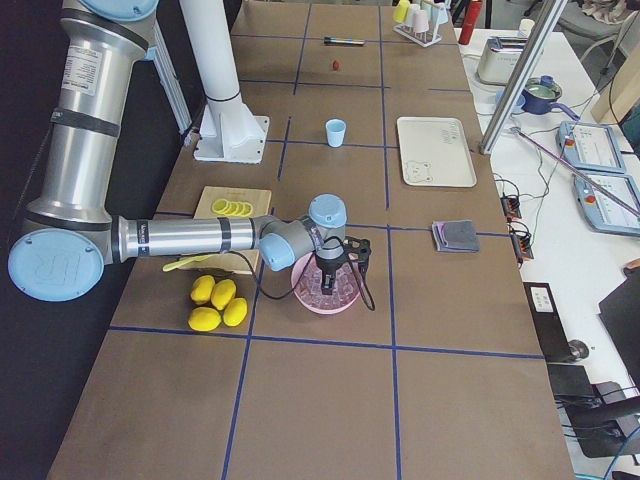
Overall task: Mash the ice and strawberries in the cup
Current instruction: 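Lower the right gripper into the bowl and grasp another ice cube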
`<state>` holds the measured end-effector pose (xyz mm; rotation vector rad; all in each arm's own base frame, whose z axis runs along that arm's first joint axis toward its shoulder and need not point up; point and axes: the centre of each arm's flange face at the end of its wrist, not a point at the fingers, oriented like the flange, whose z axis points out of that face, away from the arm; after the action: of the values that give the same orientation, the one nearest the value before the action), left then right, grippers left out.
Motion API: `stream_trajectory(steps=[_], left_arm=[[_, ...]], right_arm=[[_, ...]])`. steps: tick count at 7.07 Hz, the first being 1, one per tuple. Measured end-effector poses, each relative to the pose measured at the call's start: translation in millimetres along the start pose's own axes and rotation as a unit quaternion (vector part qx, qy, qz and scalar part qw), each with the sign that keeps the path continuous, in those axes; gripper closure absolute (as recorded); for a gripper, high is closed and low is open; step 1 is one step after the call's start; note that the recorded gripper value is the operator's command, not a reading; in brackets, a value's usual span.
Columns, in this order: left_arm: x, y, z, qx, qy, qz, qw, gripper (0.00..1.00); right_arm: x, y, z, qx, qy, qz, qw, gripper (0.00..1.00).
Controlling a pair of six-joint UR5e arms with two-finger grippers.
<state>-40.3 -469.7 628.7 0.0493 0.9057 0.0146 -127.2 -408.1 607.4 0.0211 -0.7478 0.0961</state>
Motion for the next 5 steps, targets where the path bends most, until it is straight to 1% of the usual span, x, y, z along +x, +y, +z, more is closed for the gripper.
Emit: stream_trajectory(steps=[1,2,5], left_arm=[[0.0,-0.1,0.0,0.000,0.000,0.000,1.0000,0.00],[0.1,-0.1,0.0,0.000,0.000,0.000,1.0000,0.00],[-0.1,0.1,0.1,0.000,0.000,0.000,1.0000,0.00]], right_arm=[[0.0,0.1,0.1,0.000,0.000,-0.001,1.0000,0.89],[-0.1,0.3,0.0,0.001,0.000,-0.002,1.0000,0.99],[-0.5,-0.3,-2.0,0.005,-0.003,-0.005,1.0000,1.00]])
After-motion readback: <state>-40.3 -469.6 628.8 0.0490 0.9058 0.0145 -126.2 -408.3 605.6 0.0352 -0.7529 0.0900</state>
